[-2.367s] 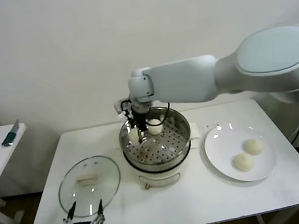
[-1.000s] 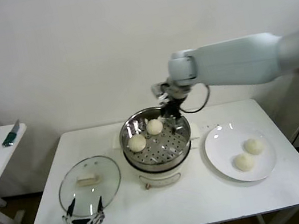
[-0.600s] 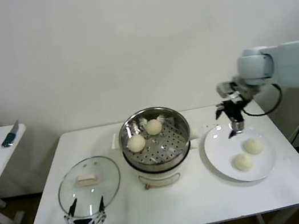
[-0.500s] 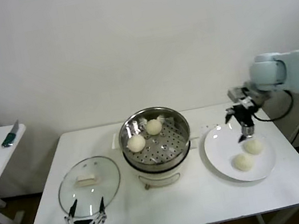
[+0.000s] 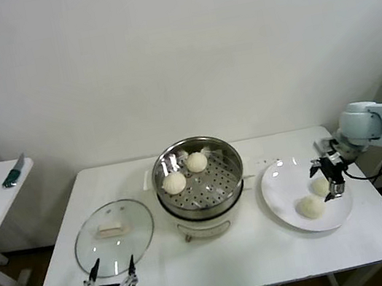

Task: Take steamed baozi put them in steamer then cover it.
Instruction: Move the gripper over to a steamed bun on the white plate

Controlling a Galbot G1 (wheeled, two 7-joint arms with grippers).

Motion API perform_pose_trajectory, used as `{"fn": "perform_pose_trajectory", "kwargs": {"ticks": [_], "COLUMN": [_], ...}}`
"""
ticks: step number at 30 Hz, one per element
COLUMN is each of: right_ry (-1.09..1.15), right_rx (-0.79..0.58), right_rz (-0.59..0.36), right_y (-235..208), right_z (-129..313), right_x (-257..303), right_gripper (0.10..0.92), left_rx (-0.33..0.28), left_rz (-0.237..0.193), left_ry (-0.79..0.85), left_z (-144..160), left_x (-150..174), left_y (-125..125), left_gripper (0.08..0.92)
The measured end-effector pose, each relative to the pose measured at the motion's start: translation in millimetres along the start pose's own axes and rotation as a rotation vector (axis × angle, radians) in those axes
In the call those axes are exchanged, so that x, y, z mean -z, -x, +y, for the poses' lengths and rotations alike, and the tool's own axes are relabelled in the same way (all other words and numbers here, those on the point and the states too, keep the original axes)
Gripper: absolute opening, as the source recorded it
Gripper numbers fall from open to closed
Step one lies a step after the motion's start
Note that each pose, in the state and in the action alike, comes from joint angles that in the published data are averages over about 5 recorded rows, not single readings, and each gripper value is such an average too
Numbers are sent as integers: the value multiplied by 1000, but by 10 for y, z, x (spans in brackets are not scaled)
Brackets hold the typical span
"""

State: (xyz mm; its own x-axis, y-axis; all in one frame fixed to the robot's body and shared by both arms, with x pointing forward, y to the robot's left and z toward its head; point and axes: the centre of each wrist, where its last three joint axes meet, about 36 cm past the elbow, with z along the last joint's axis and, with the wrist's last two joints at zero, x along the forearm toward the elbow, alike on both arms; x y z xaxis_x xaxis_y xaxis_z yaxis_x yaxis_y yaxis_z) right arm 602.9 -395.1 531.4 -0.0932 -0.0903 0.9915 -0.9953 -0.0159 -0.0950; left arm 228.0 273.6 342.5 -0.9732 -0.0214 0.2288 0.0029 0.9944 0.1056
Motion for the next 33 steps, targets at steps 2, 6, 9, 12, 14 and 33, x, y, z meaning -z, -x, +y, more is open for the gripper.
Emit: {"fn": "perform_pose_trajectory", "kwargs": {"ticks": [2, 6, 9, 12, 14, 33], "right_ry": [4, 10, 14, 19, 21, 23], "right_rx": [1, 5, 8, 13, 18, 33], "right_rz": [2, 4, 6, 7, 8, 13], "right_y": [86, 242, 344, 436, 493, 768], "right_z": [-2, -8, -11, -11, -7, -7], "right_x": [-8, -11, -13, -12, -10, 37], "right_gripper": [823, 823, 823, 823, 823, 729], "left_rx": [1, 2, 2, 3, 3, 8], "left_rz": [1, 5, 8, 7, 7, 9], "left_ry": [0, 1, 2, 3, 3, 2], "left_z": [-3, -1, 1, 3, 4, 18], "left_x": [-3, -19, -29, -28, -28, -43], "left_y": [0, 0, 2, 9, 12, 33], "left_gripper": [823, 823, 823, 823, 823, 823]}}
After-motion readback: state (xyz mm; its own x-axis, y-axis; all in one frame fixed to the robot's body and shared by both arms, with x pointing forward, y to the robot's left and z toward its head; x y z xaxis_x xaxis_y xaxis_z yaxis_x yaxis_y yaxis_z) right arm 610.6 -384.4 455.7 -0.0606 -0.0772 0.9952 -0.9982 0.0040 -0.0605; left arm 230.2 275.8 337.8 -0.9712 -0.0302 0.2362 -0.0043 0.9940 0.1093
